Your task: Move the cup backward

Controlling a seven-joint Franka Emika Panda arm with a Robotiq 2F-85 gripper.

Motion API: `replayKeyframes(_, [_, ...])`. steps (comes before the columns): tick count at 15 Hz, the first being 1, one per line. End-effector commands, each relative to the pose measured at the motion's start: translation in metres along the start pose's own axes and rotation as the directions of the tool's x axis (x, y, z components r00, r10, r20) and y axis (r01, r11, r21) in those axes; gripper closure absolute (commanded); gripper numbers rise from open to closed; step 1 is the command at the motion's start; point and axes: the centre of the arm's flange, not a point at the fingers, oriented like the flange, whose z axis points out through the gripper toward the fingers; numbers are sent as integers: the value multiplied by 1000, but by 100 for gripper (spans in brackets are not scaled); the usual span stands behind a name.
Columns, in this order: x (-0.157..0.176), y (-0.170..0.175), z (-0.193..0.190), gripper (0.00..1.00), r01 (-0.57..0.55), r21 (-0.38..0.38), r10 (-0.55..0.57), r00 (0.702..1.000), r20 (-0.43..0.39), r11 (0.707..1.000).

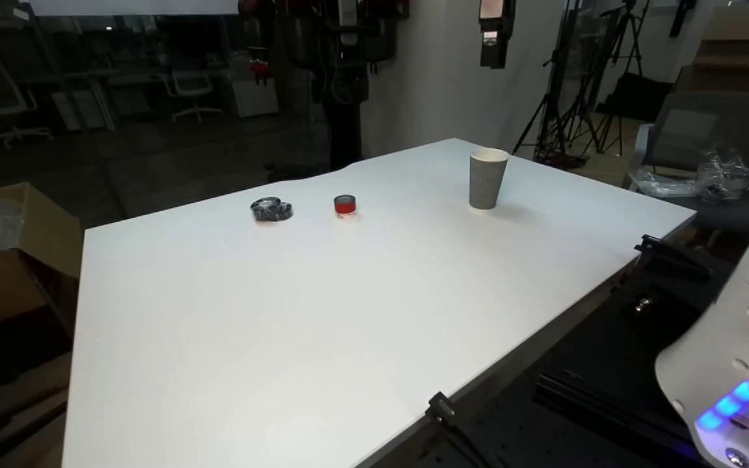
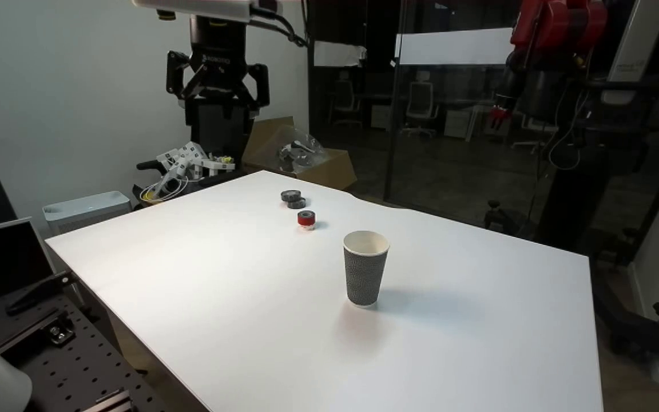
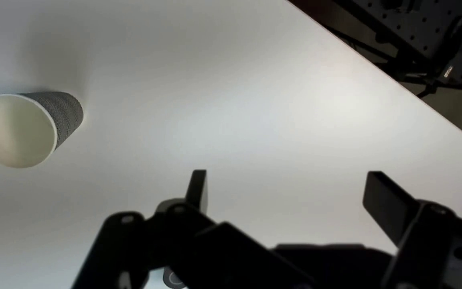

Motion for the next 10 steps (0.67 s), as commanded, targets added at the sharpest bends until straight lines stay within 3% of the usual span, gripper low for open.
replayKeyframes(1, [0,5,2,0,15,5,-15,1000,4,1000])
replayKeyframes(3, [1,7,3,0,29,6,-29,1000,9,1000])
replayKeyframes(6, [20,13,10,0,-15,-150,10,999,-38,989])
replayKeyframes(10, [52,53,39,0,-85,-345,61,995,-80,935])
